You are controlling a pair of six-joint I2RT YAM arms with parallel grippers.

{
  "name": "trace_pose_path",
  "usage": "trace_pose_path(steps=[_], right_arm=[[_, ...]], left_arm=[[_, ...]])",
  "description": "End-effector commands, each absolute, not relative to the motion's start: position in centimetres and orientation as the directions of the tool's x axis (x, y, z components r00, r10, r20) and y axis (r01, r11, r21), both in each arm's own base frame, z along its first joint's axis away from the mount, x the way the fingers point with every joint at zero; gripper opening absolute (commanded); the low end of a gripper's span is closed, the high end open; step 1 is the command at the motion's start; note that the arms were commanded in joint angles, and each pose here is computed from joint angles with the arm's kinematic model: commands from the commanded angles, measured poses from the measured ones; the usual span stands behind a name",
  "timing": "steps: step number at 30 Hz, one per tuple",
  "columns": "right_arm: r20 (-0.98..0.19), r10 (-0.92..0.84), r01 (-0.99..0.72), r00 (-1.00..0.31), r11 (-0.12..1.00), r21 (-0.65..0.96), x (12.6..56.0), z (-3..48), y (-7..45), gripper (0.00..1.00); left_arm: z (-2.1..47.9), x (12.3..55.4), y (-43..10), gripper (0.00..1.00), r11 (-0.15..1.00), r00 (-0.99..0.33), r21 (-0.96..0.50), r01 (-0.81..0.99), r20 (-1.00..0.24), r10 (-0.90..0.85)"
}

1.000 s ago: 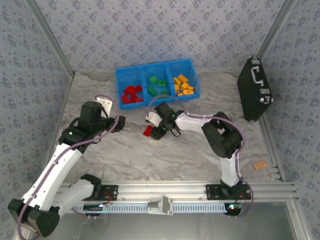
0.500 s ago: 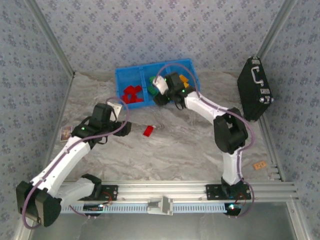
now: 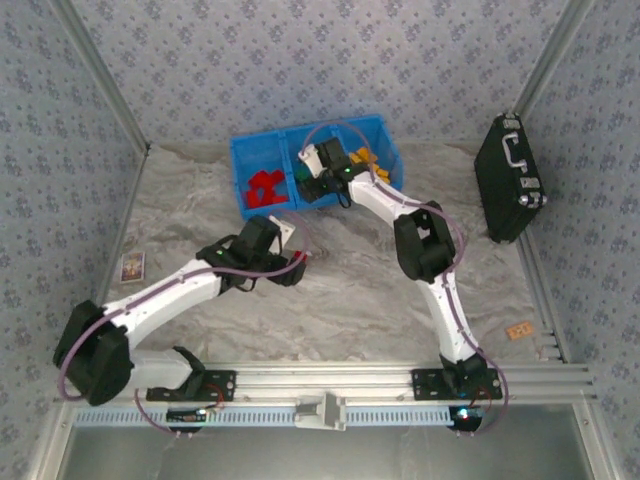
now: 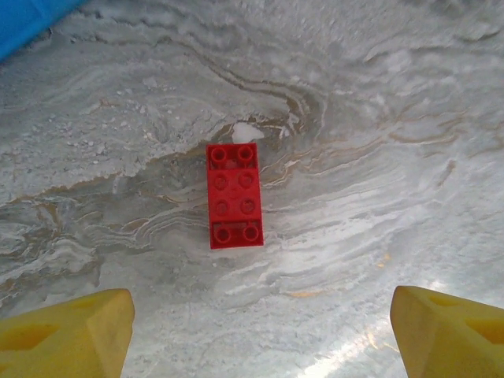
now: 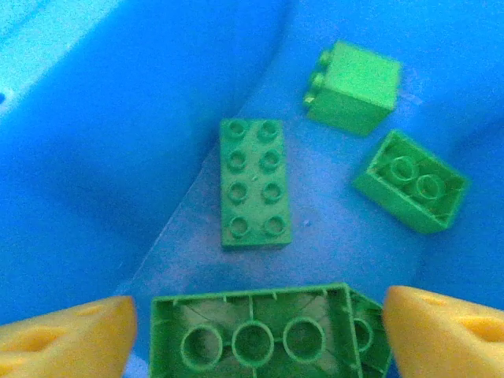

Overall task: Sort the legos into containers by color
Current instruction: Place the lego in the container, then pick up the lego from the center of the table.

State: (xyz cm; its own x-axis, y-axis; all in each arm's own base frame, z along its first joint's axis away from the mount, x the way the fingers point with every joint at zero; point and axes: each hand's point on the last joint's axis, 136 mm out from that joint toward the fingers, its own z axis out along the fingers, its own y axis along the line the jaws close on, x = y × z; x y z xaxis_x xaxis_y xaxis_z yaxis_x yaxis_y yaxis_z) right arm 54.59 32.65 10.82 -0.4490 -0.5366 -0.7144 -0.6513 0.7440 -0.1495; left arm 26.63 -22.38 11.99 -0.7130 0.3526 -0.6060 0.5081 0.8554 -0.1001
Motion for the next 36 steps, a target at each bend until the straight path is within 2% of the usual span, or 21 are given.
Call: trace_pose_path(steps=[1, 13, 23, 27, 34, 36], right_arm=[[-0.769, -0.466, -0.614, -0.437, 0.78, -0.124, 55.1, 14.1, 31.7, 0.99], [-0.872, -0.396, -0.68, -0.287, 0.726, -0.106, 49.3, 24.2, 32.1, 0.99], [-0.889, -0.379, -0.61, -0.257, 0.777, -0.156, 46.5, 29.0, 27.9, 0.99], [-0.885, -0.39, -0.573, -0.255, 0.798, -0.186, 45.2, 29.9, 25.7, 0.99], [-0.868, -0.404, -0.501, -0.287, 0.836, -0.223, 42.9, 30.4, 21.8, 0.99], [-0.863, -0.404, -0.479, -0.302, 0.847, -0.23, 42.3, 30.4, 20.7, 0.99]], left_arm=[[11.6, 28.7, -23.0, 0.85, 0.879, -0.693, -0.049, 0.474, -0.636, 0.339], [6.8, 31.9, -26.5, 0.85, 0.843, -0.687, 0.019, 0.537, -0.57, 0.451], [2.9, 31.8, -25.5, 0.75, 0.85, -0.743, 0.029, 0.526, -0.472, 0.475], [2.4, 32.1, -25.7, 0.63, 0.852, -0.752, 0.013, 0.524, -0.463, 0.469], [2.3, 32.5, -25.7, 0.33, 0.857, -0.762, 0.005, 0.515, -0.455, 0.461], [2.6, 32.6, -25.5, 0.31, 0.861, -0.765, 0.005, 0.508, -0.456, 0.454]])
